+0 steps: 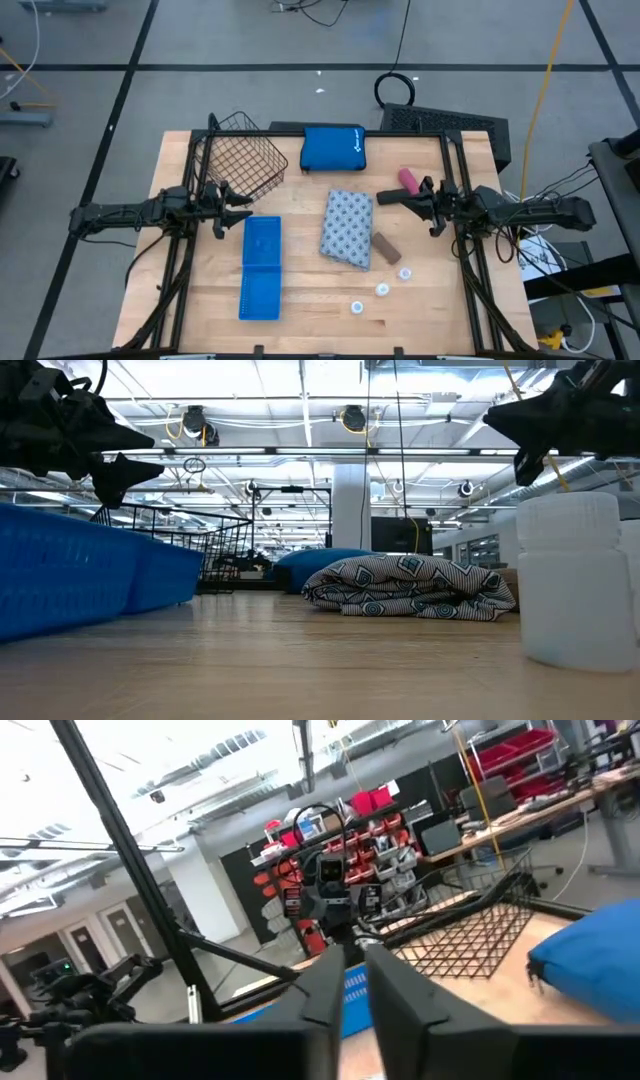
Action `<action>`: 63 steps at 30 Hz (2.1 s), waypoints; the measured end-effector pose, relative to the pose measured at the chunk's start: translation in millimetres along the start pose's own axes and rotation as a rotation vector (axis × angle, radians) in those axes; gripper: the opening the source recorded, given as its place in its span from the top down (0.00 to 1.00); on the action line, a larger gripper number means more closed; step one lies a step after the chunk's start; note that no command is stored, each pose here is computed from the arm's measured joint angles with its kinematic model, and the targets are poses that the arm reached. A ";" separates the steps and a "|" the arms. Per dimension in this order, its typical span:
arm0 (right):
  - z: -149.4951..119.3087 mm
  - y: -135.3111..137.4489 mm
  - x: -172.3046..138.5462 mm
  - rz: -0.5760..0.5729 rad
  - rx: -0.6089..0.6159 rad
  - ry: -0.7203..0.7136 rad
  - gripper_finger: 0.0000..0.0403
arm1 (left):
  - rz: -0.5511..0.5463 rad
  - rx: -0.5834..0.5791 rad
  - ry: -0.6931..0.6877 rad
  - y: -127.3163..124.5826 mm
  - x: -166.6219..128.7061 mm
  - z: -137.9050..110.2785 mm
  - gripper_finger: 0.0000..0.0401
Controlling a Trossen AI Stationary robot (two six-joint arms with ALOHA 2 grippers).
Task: Pick & place medical supplies in basket/bin
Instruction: Put the folded gray patient gown into the black wire basket
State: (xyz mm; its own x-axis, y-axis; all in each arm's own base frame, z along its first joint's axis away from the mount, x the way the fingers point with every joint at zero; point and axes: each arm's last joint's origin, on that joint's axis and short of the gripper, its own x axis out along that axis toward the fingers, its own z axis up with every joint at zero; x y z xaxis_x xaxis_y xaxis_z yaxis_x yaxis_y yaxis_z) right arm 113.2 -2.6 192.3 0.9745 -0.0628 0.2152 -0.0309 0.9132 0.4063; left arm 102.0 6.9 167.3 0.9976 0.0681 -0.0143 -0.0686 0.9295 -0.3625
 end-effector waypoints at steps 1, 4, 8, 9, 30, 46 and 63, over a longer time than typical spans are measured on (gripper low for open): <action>-1.0 0.4 3.1 0.004 0.003 0.002 0.85 | 0.000 0.000 0.000 0.0 0.0 0.0 0.42; -6.2 1.5 12.9 0.017 0.007 0.018 0.71 | 0.000 0.000 0.000 0.0 0.0 0.0 0.41; -24.8 -1.6 24.6 -0.013 0.049 0.144 0.50 | 0.000 0.000 0.000 0.0 0.0 0.0 0.42; -31.6 -3.2 26.7 -0.030 0.065 0.196 0.45 | 0.000 0.000 0.000 0.0 0.0 0.0 0.42; -84.6 -28.5 59.9 -0.563 0.587 0.602 0.32 | 0.000 0.000 0.000 0.0 0.0 0.0 0.42; -105.9 -48.4 94.3 -0.592 0.627 0.533 0.32 | 0.000 0.000 0.000 0.0 0.0 0.0 0.42; -141.2 -59.8 138.2 -0.498 0.493 0.693 0.42 | 0.000 0.000 0.000 -0.1 0.0 0.1 0.41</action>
State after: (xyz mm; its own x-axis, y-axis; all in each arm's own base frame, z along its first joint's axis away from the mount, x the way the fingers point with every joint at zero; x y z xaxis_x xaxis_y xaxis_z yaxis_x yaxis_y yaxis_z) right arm 281.1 -9.1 72.4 0.8107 -0.0009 -0.5855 0.4831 0.5661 0.6680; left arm 102.0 6.8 167.4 0.9976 0.0678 -0.0138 -0.0682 0.9295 -0.3625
